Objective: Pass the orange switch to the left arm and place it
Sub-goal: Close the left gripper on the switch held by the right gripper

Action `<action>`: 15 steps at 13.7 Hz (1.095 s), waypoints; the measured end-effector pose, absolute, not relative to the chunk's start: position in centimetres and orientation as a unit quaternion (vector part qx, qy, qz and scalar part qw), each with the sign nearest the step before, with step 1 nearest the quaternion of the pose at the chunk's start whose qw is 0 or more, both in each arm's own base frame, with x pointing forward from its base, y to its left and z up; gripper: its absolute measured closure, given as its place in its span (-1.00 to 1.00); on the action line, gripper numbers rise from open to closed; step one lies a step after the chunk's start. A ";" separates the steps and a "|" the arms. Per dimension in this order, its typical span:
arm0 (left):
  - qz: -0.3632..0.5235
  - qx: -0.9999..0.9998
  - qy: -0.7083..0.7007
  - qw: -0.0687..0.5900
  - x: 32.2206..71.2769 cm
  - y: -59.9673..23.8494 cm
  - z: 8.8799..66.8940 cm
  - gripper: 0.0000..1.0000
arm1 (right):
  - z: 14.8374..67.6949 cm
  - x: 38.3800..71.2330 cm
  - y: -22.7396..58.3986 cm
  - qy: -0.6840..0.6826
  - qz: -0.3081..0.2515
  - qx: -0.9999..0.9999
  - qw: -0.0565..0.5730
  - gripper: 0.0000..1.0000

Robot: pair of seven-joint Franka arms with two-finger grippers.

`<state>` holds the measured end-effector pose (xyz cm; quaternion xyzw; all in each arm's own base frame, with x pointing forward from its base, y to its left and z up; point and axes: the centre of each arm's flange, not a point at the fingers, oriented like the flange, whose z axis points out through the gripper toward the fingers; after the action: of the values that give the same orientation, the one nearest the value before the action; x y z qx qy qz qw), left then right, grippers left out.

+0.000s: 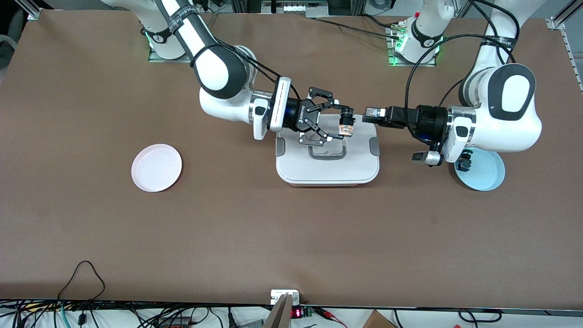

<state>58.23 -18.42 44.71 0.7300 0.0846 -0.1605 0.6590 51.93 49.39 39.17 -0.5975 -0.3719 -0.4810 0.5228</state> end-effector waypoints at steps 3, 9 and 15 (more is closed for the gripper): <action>-0.143 0.737 0.081 0.656 57.9 -18.8 43.2 -1.00 | 39.2 51.9 49.4 -0.372 -0.482 -0.597 0.522 -0.44; -0.135 0.739 0.093 0.653 57.8 -19.3 42.0 -1.00 | 39.2 52.0 49.4 -0.373 -0.482 -0.598 0.521 -0.44; -0.145 0.728 0.102 0.662 57.4 -21.5 40.8 -1.00 | 39.2 52.0 49.4 -0.373 -0.482 -0.598 0.521 -0.44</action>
<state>57.45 -21.47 40.79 0.7284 0.1022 -0.1451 0.6618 51.97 49.37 39.19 -0.5980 -0.3726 -0.4823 0.5205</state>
